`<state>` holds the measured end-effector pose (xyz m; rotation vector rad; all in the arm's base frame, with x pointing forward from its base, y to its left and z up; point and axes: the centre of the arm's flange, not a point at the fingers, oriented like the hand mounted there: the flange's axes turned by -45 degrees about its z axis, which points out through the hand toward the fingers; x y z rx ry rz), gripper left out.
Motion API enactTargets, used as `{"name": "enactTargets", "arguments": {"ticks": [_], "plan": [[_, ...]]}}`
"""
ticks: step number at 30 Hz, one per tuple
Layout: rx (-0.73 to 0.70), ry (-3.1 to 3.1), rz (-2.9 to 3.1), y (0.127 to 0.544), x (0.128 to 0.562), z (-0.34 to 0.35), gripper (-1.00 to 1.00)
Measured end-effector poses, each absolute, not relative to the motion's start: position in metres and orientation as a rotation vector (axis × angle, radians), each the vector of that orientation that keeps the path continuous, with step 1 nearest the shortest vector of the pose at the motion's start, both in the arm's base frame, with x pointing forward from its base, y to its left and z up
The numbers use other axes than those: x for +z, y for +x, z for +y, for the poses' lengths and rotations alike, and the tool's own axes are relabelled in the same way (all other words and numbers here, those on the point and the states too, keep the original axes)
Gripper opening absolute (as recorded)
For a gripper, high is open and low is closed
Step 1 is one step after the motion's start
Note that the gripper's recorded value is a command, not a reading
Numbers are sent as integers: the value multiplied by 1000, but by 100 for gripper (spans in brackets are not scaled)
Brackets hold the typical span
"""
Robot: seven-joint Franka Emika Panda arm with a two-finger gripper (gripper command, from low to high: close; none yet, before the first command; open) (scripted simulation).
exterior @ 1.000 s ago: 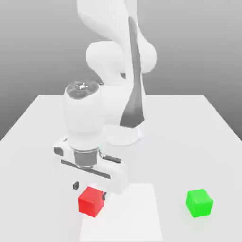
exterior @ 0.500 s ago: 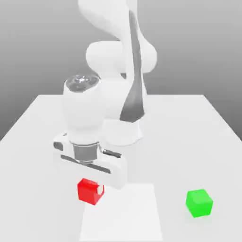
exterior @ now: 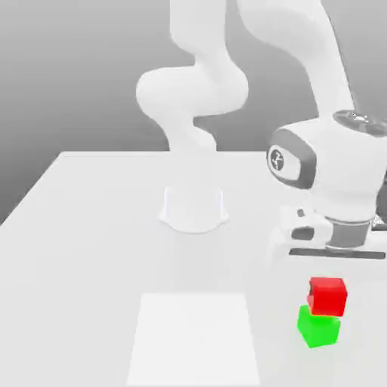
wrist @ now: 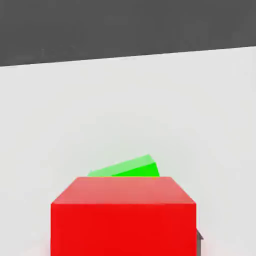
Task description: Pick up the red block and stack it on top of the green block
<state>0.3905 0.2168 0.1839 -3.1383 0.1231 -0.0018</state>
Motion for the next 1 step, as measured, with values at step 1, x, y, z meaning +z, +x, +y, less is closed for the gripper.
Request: {"name": "enactTargets", "arguments": {"ticks": [1], "plan": [[-2, -3138, 123, 391, 184, 217, 100]]}}
